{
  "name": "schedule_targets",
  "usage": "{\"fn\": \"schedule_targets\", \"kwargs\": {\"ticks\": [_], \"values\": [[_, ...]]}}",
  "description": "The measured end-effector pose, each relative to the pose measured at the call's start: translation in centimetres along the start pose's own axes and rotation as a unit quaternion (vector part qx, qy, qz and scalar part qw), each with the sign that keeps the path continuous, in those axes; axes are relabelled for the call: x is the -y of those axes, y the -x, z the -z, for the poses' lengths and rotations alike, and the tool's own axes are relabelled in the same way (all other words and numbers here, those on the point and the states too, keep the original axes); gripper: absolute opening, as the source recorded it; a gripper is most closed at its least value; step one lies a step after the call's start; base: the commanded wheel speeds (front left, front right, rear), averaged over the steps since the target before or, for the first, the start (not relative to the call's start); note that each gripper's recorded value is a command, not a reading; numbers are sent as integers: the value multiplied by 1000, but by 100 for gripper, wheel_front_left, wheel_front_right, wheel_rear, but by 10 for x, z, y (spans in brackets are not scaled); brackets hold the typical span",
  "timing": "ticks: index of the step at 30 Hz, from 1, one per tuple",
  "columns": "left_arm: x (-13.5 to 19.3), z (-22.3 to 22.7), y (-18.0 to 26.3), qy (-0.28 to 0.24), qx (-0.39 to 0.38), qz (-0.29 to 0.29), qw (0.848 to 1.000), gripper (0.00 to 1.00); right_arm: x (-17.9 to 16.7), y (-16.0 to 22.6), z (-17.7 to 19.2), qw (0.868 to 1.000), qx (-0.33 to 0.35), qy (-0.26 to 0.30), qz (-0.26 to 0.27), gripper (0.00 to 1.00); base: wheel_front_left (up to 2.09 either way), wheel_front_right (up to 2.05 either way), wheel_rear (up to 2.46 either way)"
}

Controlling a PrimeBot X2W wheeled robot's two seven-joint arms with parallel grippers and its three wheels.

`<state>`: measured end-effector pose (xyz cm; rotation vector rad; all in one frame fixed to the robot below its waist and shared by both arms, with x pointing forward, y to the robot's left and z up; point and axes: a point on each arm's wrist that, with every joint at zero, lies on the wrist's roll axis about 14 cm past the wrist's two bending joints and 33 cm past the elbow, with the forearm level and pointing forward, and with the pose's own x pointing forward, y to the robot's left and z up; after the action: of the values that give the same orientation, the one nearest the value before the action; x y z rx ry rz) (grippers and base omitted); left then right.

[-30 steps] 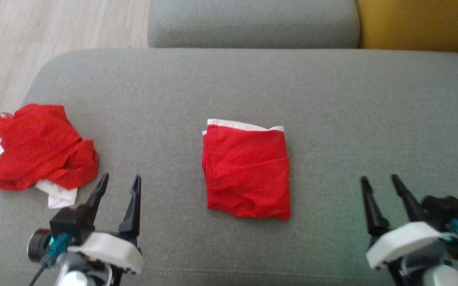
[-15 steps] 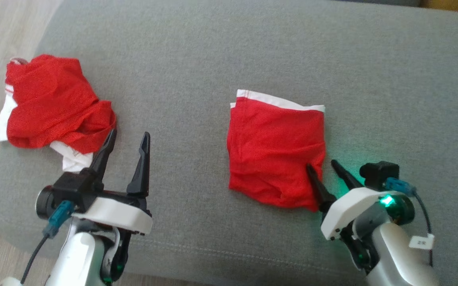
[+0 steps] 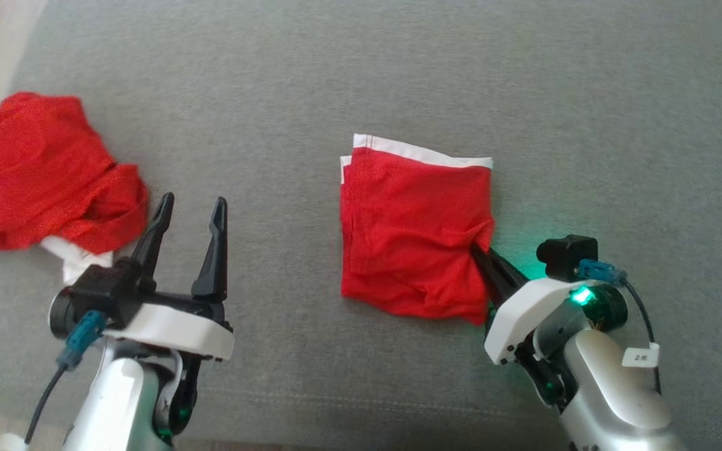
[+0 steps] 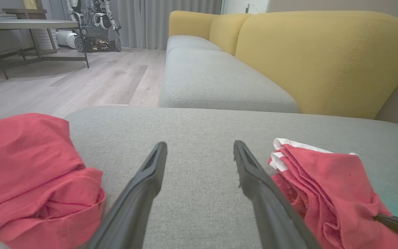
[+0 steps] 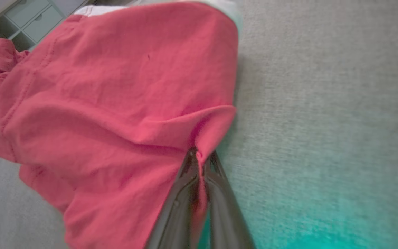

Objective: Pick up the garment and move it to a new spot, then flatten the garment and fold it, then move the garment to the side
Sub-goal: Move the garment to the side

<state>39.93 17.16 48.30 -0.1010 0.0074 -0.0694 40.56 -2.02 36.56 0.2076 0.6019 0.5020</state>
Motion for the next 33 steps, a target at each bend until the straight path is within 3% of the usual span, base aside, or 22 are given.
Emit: {"fn": "schedule_targets", "kwargs": {"ticks": [8, 12, 13, 17, 23, 29, 33], "values": [[25, 1, -20, 1, 6, 44, 999, 100, 59, 27, -12, 995, 8, 39, 88, 0, 0, 0, 0], [49, 2, -36, 4, 8, 84, 996, 100, 141, 76, -35, 978, 24, 55, 198, 0, 0, 0, 0], [49, 2, -36, 4, 8, 84, 996, 100, 141, 76, -35, 978, 24, 55, 198, 0, 0, 0, 0], [72, 8, -56, 3, 4, 123, 992, 100, 203, 115, -78, 957, 57, 69, 278, 0, 0, 0, 0], [88, 16, -80, 9, 4, 152, 988, 100, 255, 134, -120, 936, 87, 56, 337, 0, 0, 0, 0], [96, 34, -88, 17, -12, 167, 986, 100, 293, 152, -119, 917, 105, 7, 385, 0, 0, 0, 0], [96, 40, -89, 16, -19, 169, 985, 100, 303, 154, -118, 911, 115, -9, 396, 0, 0, 0, 0]]}}
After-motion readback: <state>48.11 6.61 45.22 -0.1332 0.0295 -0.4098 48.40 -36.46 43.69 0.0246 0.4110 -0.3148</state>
